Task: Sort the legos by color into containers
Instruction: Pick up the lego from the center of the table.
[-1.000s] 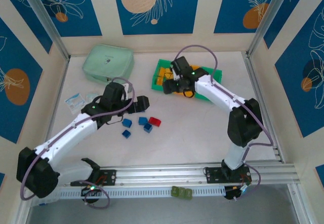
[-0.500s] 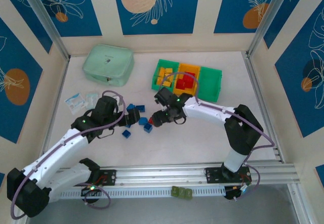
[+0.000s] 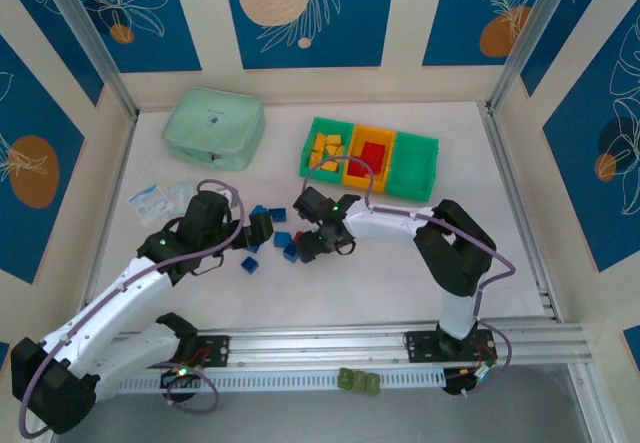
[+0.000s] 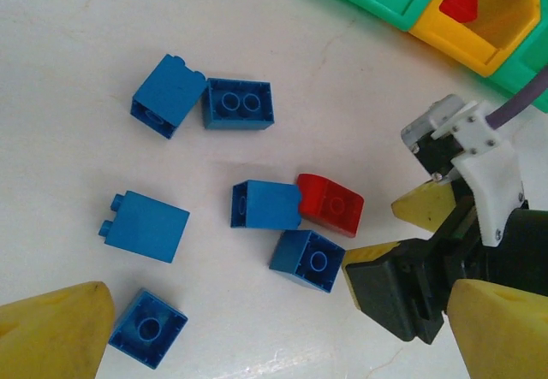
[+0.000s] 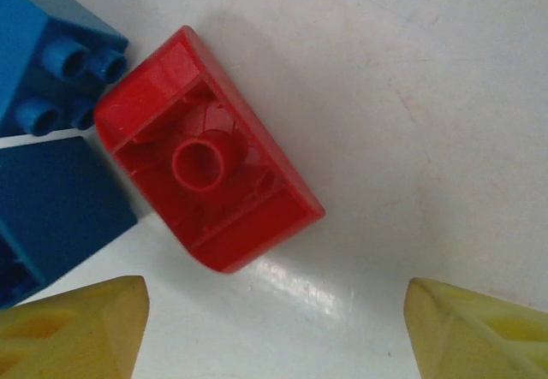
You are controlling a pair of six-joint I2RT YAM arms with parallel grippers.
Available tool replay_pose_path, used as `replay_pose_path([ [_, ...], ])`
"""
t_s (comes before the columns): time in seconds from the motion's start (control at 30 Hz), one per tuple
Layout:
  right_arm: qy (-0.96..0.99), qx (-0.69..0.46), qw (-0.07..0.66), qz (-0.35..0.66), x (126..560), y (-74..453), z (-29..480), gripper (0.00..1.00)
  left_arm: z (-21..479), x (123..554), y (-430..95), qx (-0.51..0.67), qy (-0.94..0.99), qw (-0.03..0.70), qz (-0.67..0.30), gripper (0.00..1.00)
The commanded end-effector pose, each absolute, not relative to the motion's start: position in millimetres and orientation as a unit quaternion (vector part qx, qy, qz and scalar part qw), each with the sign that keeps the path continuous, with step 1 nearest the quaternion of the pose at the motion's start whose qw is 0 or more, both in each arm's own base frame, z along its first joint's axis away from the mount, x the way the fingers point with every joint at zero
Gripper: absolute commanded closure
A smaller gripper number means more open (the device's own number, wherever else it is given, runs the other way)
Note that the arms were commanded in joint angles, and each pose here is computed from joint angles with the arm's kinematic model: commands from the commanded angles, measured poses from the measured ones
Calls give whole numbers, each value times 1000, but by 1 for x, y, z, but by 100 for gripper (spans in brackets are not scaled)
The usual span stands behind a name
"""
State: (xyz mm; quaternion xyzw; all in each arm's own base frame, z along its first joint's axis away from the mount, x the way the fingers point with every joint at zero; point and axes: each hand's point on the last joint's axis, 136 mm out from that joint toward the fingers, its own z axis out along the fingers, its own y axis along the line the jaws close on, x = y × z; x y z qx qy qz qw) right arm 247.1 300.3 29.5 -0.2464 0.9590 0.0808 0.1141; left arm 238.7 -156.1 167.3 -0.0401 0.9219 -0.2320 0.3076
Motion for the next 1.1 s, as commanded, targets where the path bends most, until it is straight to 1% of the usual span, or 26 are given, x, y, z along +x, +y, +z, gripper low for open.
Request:
replay_pose_path([
  [0.0,956,-255,120,84,256,309,27,23,168,242,-150,-55,925,310,-214,1],
  [0.1,953,-258,136,82,266,315,25,24,167,243,-149,-57,925,309,-211,1],
  [0.2,954,-256,141,68,278,316,22,28,167,243,-149,-61,925,309,-211,1],
  [0.33,951,-257,147,83,288,324,24,32,166,242,-146,-69,924,312,-210,1],
  [0.77,945,-273,150,97,290,333,26,51,171,247,-151,-60,924,312,-215,1],
  [0.93,944,-281,144,96,287,333,28,56,171,246,-154,-62,923,308,-223,1],
  [1.07,942,-284,154,91,288,330,32,59,172,248,-154,-61,922,313,-221,1],
])
